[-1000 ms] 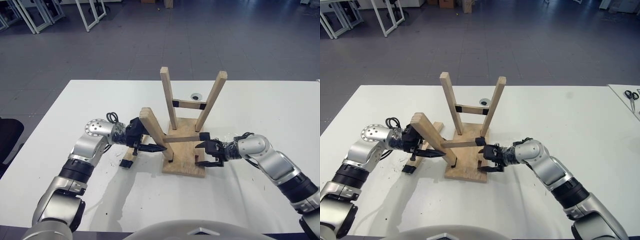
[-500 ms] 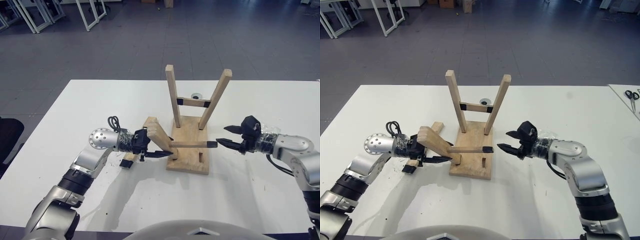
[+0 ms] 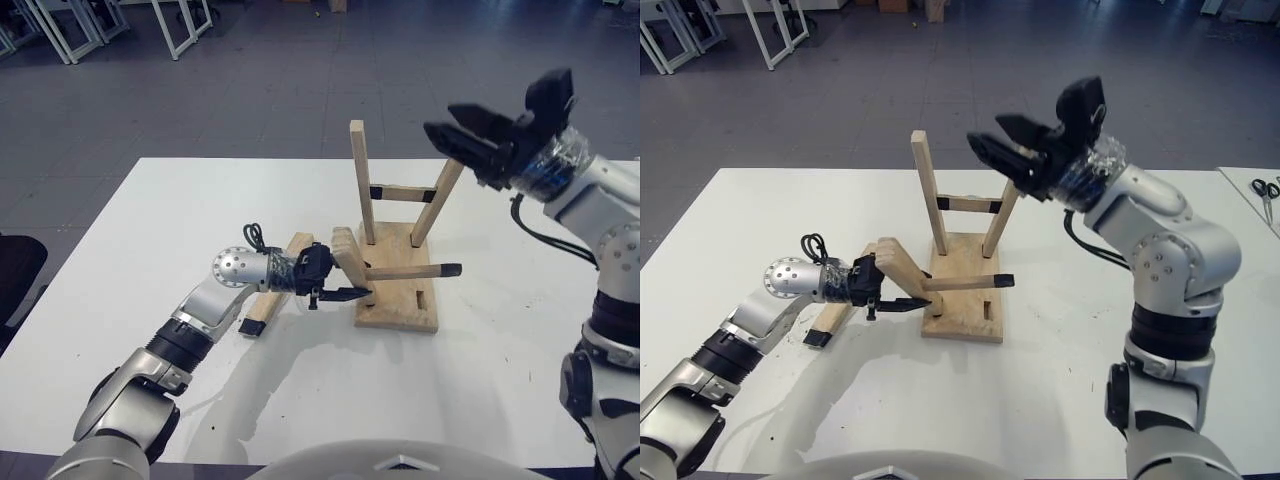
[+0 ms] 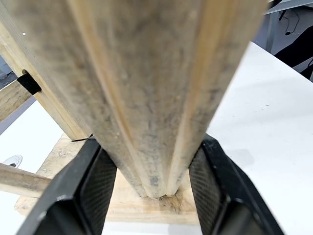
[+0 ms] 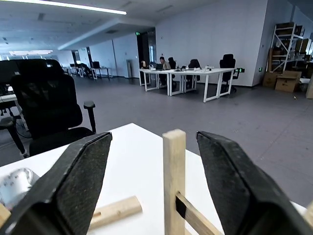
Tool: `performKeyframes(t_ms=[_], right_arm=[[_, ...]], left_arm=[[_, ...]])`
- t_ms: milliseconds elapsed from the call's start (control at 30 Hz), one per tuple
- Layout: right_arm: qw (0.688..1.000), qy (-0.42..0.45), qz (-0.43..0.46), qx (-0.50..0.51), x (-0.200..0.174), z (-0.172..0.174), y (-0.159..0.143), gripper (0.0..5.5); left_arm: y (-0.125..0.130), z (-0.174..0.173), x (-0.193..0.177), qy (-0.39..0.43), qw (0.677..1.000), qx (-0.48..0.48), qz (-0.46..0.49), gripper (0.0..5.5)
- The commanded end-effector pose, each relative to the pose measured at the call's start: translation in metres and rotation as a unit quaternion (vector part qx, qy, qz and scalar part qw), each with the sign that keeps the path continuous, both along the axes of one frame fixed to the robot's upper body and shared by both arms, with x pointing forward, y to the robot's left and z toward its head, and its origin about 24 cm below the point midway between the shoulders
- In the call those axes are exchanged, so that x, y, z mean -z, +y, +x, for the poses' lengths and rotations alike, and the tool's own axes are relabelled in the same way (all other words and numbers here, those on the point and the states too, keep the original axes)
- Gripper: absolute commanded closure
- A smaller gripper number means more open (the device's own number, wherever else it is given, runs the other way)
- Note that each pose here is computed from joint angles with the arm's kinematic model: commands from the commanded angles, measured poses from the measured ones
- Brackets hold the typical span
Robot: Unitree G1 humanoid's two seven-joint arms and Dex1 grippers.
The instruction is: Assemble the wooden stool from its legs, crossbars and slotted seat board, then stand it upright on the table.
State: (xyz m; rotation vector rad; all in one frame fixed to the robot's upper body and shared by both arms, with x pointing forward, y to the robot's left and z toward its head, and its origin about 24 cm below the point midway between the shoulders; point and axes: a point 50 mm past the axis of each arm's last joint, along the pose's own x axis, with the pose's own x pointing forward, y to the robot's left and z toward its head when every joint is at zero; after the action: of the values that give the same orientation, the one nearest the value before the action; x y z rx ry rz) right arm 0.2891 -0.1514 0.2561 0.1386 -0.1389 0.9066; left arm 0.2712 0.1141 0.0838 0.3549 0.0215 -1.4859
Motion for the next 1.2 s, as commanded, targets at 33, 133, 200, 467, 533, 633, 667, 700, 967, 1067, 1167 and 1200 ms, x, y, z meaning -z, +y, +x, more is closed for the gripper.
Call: performKeyframes(t_ms=[33, 133, 200, 467, 533, 633, 667, 700, 967, 1067, 1167, 1200], right_arm=[[0.991, -0.070, 0.047, -0.108, -0.060, -0.026, 0.042, 2.33], [0.992, -0.050, 0.036, -0.111, -0.052, -0.029, 0.045, 2.33], [0.994, -0.039, 0.034, -0.098, -0.047, -0.030, 0.042, 2.33], [0.997, -0.011, 0.035, -0.070, -0.035, -0.024, 0.037, 2.33], [0.997, -0.005, 0.034, -0.068, -0.033, -0.024, 0.037, 2.33], [0.998, 0.004, 0.022, -0.066, -0.026, -0.024, 0.036, 2.33], [0.998, 0.005, 0.012, -0.064, -0.023, -0.024, 0.037, 2.33], [0.998, 0.005, -0.001, -0.061, -0.019, -0.024, 0.038, 2.33], [0.983, -0.066, 0.008, -0.173, -0.035, -0.032, 0.076, 2.33], [0.971, -0.094, 0.038, -0.217, -0.053, -0.032, 0.089, 2.33], [0.969, -0.095, 0.028, -0.228, -0.056, -0.026, 0.093, 2.33], [0.971, -0.081, 0.016, -0.224, -0.050, -0.020, 0.093, 2.33]], left_arm=[[0.027, -0.045, 0.118, 0.188, 0.934, -0.070, 0.295, 3.46], [0.022, -0.033, 0.088, 0.157, 0.956, -0.104, 0.223, 3.46], [0.021, -0.024, 0.069, 0.128, 0.964, -0.121, 0.202, 3.46], [0.008, -0.005, 0.050, 0.066, 0.968, -0.168, 0.175, 3.46], [0.001, -0.004, 0.041, 0.051, 0.976, -0.166, 0.134, 2.99], [-0.005, -0.005, 0.024, 0.041, 0.982, -0.169, 0.073, 2.48], [-0.005, -0.005, 0.018, 0.040, 0.983, -0.170, 0.056, 2.30], [-0.002, -0.008, 0.012, 0.040, 0.984, -0.170, 0.046, 2.19], [0.071, -0.023, -0.013, 0.075, 0.942, -0.327, -0.005, 2.02], [0.105, 0.000, -0.024, 0.026, 0.891, -0.452, -0.019, 2.02], [0.123, 0.019, -0.029, -0.008, 0.842, -0.539, -0.032, 2.02], [0.123, 0.021, -0.028, -0.009, 0.838, -0.545, -0.032, 2.02]])
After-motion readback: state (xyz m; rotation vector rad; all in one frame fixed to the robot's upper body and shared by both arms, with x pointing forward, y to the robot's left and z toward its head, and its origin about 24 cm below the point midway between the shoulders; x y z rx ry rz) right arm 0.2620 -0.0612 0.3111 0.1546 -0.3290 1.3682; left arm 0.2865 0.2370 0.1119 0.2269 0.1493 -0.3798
